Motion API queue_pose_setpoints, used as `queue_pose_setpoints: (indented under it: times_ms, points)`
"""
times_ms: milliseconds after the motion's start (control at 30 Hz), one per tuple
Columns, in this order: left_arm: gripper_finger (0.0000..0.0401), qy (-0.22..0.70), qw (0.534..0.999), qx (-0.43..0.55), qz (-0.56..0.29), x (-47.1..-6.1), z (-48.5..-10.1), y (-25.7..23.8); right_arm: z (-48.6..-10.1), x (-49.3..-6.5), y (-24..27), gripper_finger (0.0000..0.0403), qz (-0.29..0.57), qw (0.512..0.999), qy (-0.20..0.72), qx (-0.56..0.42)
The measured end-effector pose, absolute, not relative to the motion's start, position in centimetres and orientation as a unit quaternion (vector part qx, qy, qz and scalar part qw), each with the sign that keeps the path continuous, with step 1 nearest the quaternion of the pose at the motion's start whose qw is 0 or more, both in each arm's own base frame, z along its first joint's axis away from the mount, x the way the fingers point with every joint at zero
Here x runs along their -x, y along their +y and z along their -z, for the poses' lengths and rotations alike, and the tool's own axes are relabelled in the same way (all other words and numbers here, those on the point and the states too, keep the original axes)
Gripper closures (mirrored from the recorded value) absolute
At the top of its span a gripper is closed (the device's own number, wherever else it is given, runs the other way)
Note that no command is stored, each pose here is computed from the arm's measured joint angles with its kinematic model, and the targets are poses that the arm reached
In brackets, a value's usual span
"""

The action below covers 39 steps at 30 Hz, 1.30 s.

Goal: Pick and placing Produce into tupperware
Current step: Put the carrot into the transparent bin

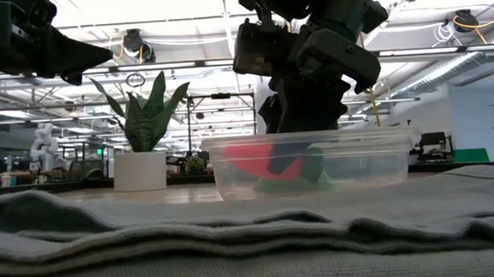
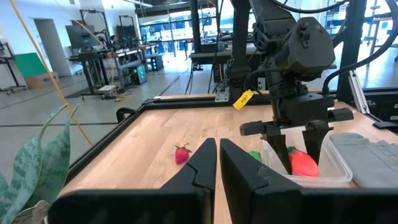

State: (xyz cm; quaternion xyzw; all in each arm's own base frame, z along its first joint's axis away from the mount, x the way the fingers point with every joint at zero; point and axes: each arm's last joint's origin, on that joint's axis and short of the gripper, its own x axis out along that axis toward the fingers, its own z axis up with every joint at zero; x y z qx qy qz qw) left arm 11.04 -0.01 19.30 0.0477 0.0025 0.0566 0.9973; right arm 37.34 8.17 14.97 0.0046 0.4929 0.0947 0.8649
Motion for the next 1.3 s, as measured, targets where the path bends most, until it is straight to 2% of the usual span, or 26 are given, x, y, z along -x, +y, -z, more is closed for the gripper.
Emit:
queue_pose_setpoints:
  times_ms: [300, 1167, 1300]
  points:
    - [0.0375, 0.002, 0.997, -0.048, -0.057, -11.04, -19.30, -0.01, -14.70, -36.88, 8.01, 0.0221, -0.078, 0.851, 0.519, -0.021]
    - [0.0375, 0.002, 0.997, -0.043, -0.057, -11.04, -19.30, -0.01, -14.84, -37.15, 7.93, 0.0222, -0.073, 0.859, 0.506, -0.023]
    - [0.0375, 0.002, 0.998, -0.041, -0.057, -11.04, -19.29, -0.01, -14.84, -37.15, 7.94, 0.0212, -0.069, 0.858, 0.508, -0.035]
